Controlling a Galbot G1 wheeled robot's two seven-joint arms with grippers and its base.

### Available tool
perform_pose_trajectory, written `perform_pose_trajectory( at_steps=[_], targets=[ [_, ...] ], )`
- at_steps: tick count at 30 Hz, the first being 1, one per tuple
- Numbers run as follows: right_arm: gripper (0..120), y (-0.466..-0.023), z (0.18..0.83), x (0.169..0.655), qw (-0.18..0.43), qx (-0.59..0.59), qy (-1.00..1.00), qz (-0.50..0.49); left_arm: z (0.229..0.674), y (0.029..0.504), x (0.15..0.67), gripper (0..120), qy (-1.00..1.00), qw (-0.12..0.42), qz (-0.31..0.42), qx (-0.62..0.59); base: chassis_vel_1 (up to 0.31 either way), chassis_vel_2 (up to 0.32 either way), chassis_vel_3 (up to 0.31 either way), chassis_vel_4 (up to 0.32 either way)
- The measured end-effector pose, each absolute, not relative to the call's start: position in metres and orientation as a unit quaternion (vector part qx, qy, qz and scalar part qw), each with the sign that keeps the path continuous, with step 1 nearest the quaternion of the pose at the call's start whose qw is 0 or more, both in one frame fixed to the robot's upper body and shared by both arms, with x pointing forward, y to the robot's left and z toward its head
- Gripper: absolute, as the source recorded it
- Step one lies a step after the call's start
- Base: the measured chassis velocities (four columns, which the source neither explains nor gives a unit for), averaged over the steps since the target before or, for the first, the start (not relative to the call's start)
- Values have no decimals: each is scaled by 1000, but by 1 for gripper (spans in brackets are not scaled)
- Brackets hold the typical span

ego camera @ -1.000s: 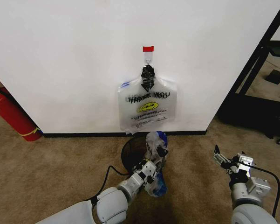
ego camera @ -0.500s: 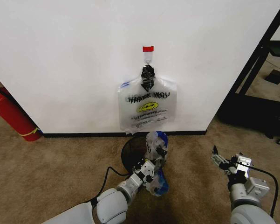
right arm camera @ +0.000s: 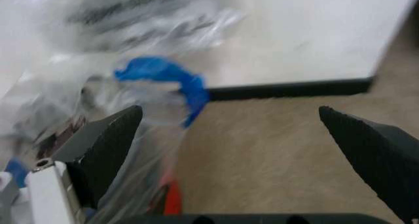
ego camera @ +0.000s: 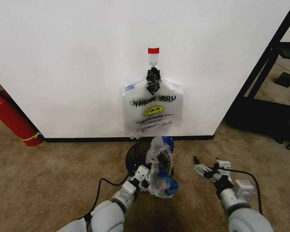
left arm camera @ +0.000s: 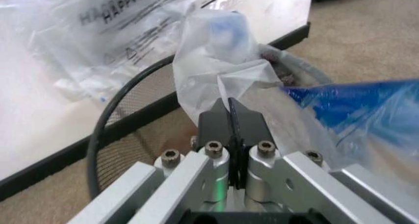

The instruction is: Pick up the garbage bag from the wall and place it over the trash bin.

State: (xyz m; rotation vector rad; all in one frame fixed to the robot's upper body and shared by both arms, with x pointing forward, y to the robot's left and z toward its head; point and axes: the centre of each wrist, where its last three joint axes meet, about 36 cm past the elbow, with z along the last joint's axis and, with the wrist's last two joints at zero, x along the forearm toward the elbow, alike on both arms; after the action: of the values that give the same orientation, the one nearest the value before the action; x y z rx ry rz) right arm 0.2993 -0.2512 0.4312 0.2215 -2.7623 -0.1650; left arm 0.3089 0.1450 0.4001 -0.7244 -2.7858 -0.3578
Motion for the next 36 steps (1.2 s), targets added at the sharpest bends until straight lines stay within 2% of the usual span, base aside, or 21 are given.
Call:
perform_pose_trajectory(
  at_steps=[10,20,29,36],
  targets=[
    [100,-236,421,323,232,142,-961,-41,397,145,302,0,-953,126,-118,-250,0,0,0,0],
    [100,-220,422,355,240,149,-958,-45,396,144,301,0,-952,127,-119,-253,0,0,0,0],
    [100,-198,424,389,279,135,-948,-68,396,144,301,0,-952,127,-118,-254,0,0,0,0],
    [100,-187,418,397,308,129,-940,-64,396,146,301,0,-952,127,-119,-252,0,0,0,0]
  ],
)
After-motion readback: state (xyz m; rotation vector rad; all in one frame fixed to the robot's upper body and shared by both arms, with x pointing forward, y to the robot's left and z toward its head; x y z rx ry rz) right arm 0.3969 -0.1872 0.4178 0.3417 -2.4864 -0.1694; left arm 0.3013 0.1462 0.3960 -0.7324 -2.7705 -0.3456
